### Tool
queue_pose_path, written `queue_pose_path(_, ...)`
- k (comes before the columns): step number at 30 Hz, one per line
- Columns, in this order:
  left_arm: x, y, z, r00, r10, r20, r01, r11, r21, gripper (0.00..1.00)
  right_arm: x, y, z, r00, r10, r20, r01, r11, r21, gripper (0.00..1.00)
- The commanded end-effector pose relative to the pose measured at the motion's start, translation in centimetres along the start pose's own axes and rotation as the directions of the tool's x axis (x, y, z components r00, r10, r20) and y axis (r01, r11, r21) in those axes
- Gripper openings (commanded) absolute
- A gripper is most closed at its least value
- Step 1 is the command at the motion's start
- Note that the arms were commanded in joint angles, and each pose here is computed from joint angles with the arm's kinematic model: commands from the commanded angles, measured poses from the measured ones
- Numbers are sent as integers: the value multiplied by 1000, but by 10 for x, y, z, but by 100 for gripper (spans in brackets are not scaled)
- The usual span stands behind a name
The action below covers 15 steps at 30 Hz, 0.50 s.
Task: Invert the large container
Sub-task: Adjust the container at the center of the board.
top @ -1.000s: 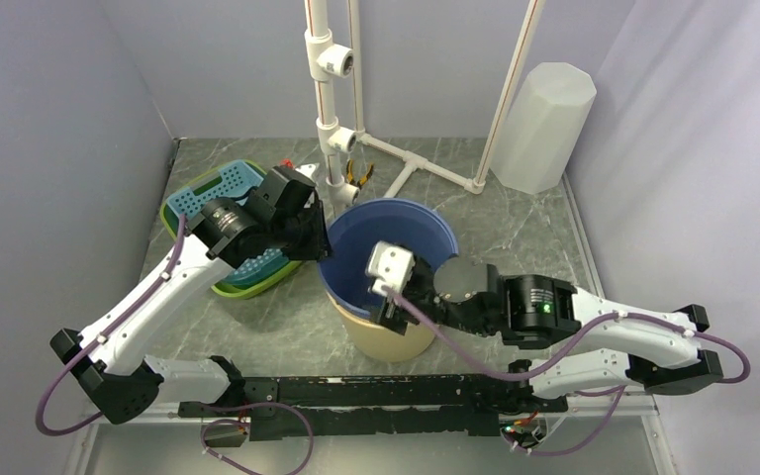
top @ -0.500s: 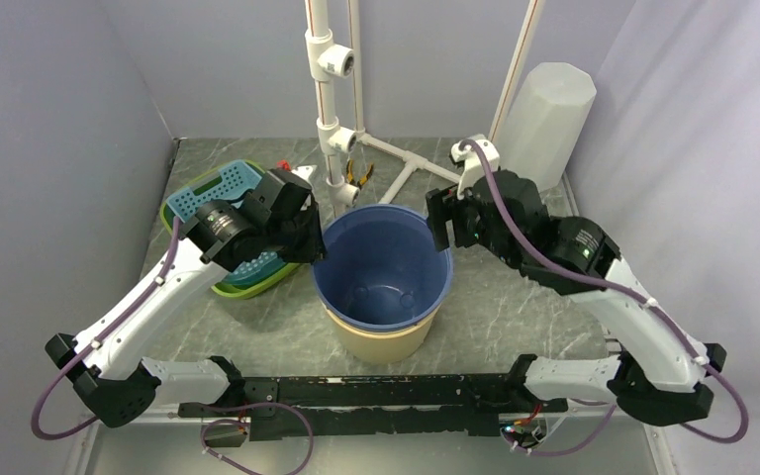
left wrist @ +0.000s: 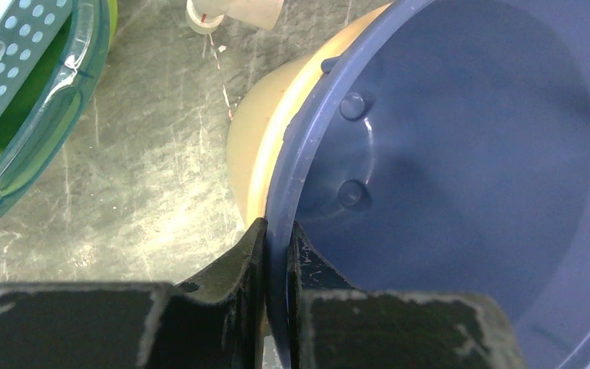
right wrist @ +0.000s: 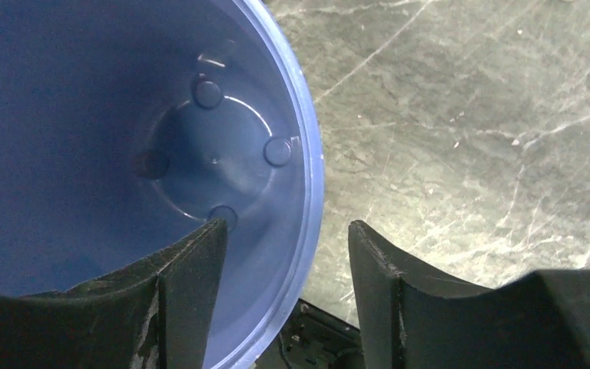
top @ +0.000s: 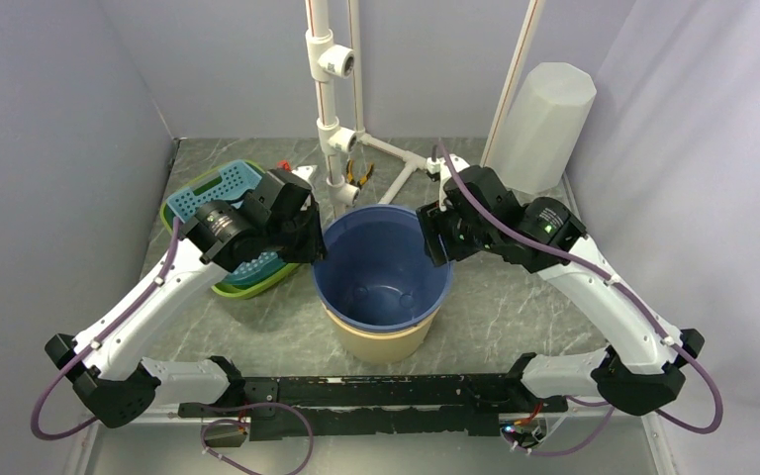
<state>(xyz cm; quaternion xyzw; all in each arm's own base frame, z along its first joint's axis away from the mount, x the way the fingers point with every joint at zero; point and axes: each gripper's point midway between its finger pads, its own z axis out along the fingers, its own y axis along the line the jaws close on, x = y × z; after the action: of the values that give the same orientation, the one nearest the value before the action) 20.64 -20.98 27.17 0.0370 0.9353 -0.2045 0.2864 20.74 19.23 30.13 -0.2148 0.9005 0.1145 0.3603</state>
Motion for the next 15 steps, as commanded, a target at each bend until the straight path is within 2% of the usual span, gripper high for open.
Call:
queue_pose_path(1,-19,-21,-18,995,-40,95,29,993,115,3,17,0,2,997,5,-77,-6,1000,-5,56)
queue_pose_path(3,-20,-21,-19,994,-45,102,33,993,117,3,18,4,4,996,-7,-89,4,1000,-28,53)
queue_pose_path(5,-22,-24,-21,992,-44,114,28,990,142,3,19,6,5,996,-15,-86,11,999,-43,44)
queue_pose_path(9,-25,-38,-28,991,-41,129,12,976,218,3,17,1,5,997,-10,-79,9,1000,-17,10)
queue_pose_path(11,-26,-42,-29,991,-35,128,4,972,236,3,12,-2,3,998,3,-62,-3,1000,5,0)
queue_pose_path(12,-25,-43,-30,992,-32,123,1,970,241,3,8,-6,0,999,16,-46,-15,1000,25,0)
queue_pose_path(13,-25,-45,-31,993,-28,117,-2,969,247,6,3,-8,-3,999,29,-29,-28,999,35,0)
queue_pose_path(15,-23,-47,-34,995,-11,99,-14,966,257,24,-4,-7,-10,999,38,10,-38,999,18,0)
